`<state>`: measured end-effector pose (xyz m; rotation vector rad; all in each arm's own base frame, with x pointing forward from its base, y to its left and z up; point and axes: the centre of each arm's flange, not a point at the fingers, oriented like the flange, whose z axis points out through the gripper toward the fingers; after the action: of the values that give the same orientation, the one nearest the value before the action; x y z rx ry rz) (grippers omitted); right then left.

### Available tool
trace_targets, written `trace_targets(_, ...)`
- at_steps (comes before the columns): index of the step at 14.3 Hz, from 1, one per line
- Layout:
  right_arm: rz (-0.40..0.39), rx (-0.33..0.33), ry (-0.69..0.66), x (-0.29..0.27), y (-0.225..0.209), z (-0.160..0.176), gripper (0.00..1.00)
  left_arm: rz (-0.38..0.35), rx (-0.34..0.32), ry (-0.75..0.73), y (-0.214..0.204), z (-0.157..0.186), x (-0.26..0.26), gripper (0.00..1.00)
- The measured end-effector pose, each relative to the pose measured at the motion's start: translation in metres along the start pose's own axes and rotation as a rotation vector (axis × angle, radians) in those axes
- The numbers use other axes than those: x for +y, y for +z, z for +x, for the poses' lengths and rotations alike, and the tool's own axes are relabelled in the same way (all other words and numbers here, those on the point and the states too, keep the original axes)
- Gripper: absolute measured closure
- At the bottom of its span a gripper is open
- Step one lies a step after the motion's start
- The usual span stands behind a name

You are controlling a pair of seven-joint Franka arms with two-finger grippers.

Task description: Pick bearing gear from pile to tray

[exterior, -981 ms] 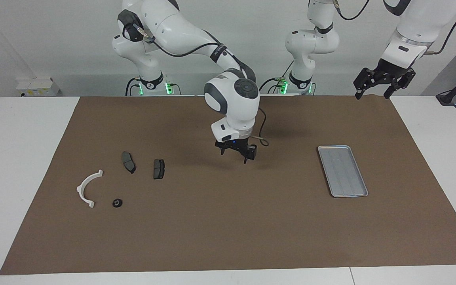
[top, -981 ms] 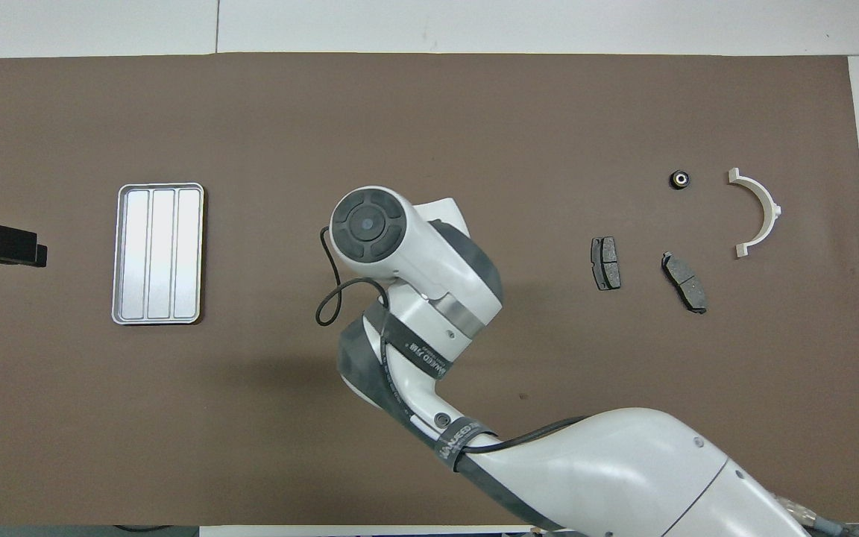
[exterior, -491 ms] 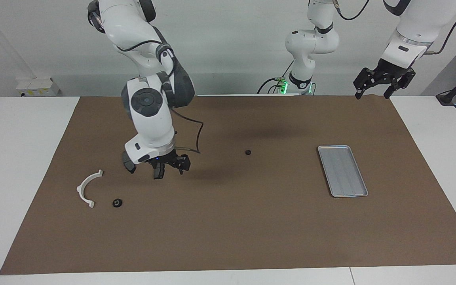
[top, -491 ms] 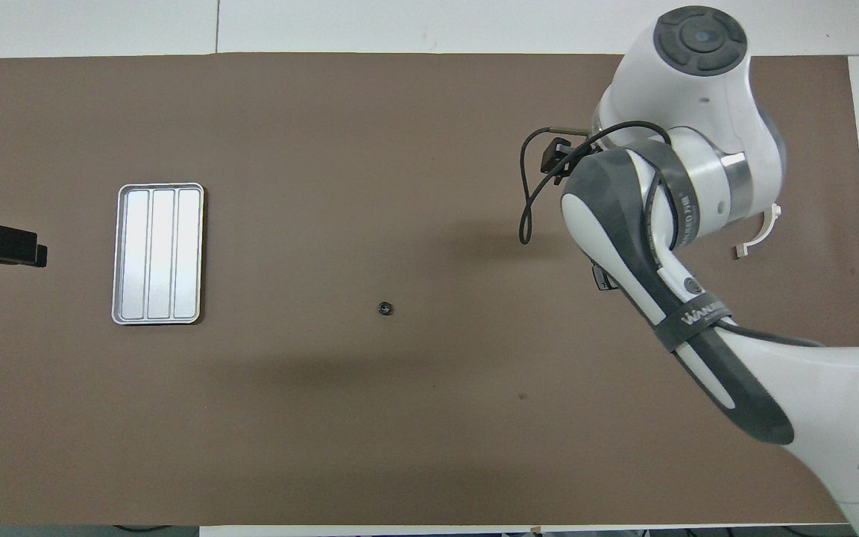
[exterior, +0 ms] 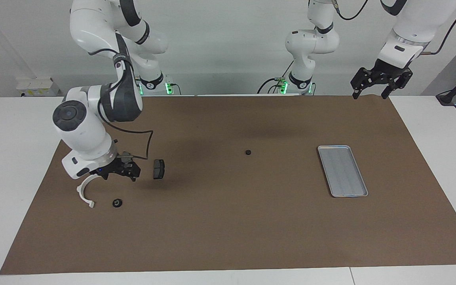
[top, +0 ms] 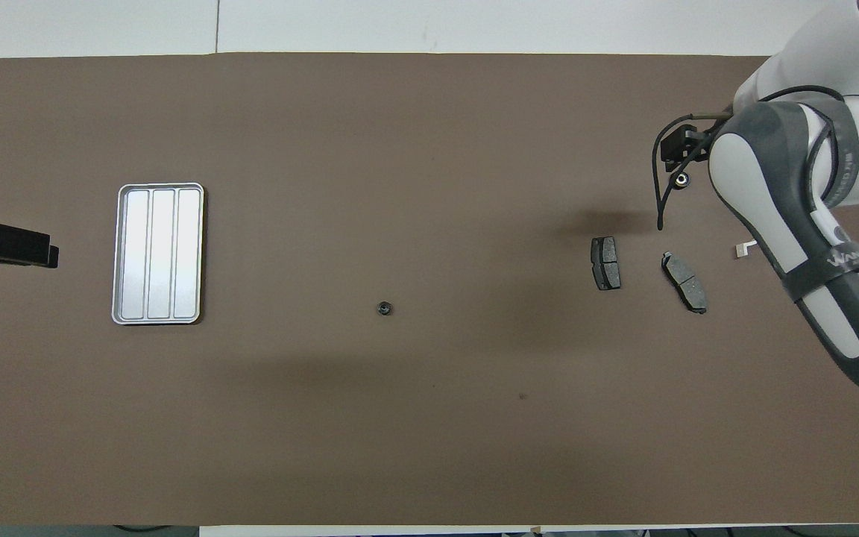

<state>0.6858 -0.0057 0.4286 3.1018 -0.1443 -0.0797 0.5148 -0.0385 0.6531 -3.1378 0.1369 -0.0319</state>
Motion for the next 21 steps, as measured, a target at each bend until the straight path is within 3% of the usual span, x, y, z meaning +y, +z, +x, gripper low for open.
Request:
trace_targets(4, 0.001, 0.001, 0.023, 0.017, 0.000, 0.001, 0.00, -0.015, 0.023, -0.083, -0.015, -0.015, 0.018, 0.00)
trace_targets(6, -0.001, 0.001, 0.037, 0.027, 0.001, 0.002, 0.00, -0.013, -0.004, -0.038, -0.001, -0.026, 0.058, 0.00)
trace_targets(8, -0.003, 0.048, 0.048, 0.037, 0.005, 0.006, 0.00, -0.012, 0.008, 0.001, 0.021, -0.039, 0.100, 0.00)
trace_targets(10, 0.007, 0.132, 0.072, 0.053, 0.025, 0.008, 0.00, -0.015, 0.031, 0.019, 0.053, -0.051, 0.143, 0.00)
trace_targets(12, -0.005, 0.173, 0.137, 0.063, 0.052, 0.002, 0.00, -0.021, 0.042, 0.040, 0.096, -0.061, 0.184, 0.00)
trace_targets(15, -0.005, 0.165, 0.280, 0.057, 0.068, -0.003, 0.00, -0.021, 0.022, 0.047, 0.163, -0.066, 0.227, 0.00)
trace_targets(21, 0.016, 0.139, 0.430, 0.048, 0.100, -0.002, 0.00, 0.024, 0.005, 0.029, 0.268, -0.056, 0.300, 0.00)
